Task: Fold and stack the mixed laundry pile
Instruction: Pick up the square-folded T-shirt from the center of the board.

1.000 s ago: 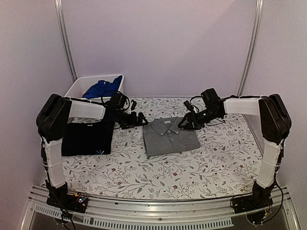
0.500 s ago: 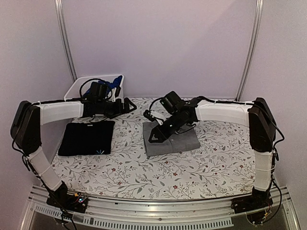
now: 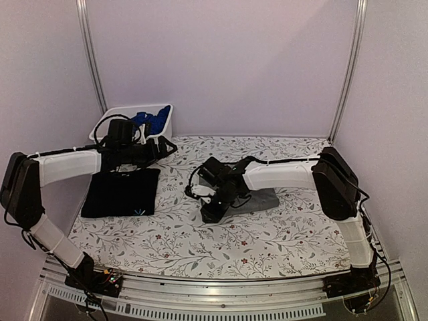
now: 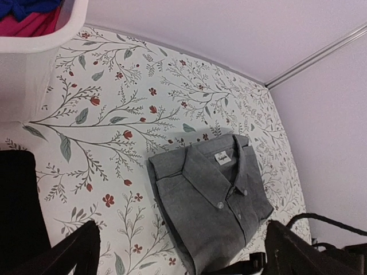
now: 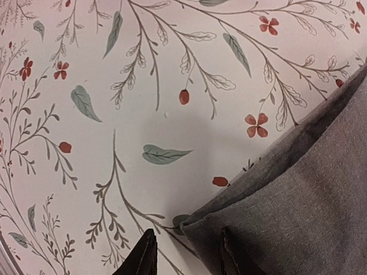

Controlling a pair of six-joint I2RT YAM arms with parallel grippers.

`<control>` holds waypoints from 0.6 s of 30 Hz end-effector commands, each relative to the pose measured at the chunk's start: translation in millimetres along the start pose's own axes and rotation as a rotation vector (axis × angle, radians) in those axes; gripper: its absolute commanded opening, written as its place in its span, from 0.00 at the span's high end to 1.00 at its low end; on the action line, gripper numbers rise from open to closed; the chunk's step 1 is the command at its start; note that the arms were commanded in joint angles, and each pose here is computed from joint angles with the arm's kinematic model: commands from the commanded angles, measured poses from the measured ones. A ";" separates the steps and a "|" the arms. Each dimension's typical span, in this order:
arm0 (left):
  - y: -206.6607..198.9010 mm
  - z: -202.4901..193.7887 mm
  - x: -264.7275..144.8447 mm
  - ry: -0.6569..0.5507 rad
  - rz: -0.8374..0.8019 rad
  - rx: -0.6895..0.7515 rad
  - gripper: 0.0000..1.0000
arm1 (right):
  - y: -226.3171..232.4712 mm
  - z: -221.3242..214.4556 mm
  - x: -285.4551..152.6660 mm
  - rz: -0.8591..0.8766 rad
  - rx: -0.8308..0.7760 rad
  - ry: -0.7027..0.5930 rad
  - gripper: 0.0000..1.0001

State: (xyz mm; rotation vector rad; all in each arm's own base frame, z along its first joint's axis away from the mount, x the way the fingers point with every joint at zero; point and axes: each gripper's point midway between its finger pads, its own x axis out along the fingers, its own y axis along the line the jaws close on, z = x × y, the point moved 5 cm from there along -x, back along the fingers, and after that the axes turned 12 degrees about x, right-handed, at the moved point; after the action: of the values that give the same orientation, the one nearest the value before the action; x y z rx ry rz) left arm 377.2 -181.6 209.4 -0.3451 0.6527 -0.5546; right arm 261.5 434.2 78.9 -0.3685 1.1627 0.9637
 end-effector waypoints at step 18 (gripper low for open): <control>27.6 -64.6 30.7 0.196 -0.018 -0.256 0.00 | 11.9 49.9 -37.6 -0.044 -0.017 -0.231 1.00</control>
State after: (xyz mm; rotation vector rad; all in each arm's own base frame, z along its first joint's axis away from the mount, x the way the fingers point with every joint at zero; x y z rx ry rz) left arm 368.8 -181.4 148.8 -0.4182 0.8501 -0.5041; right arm 273.7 443.7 70.1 -0.4533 1.0594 0.8487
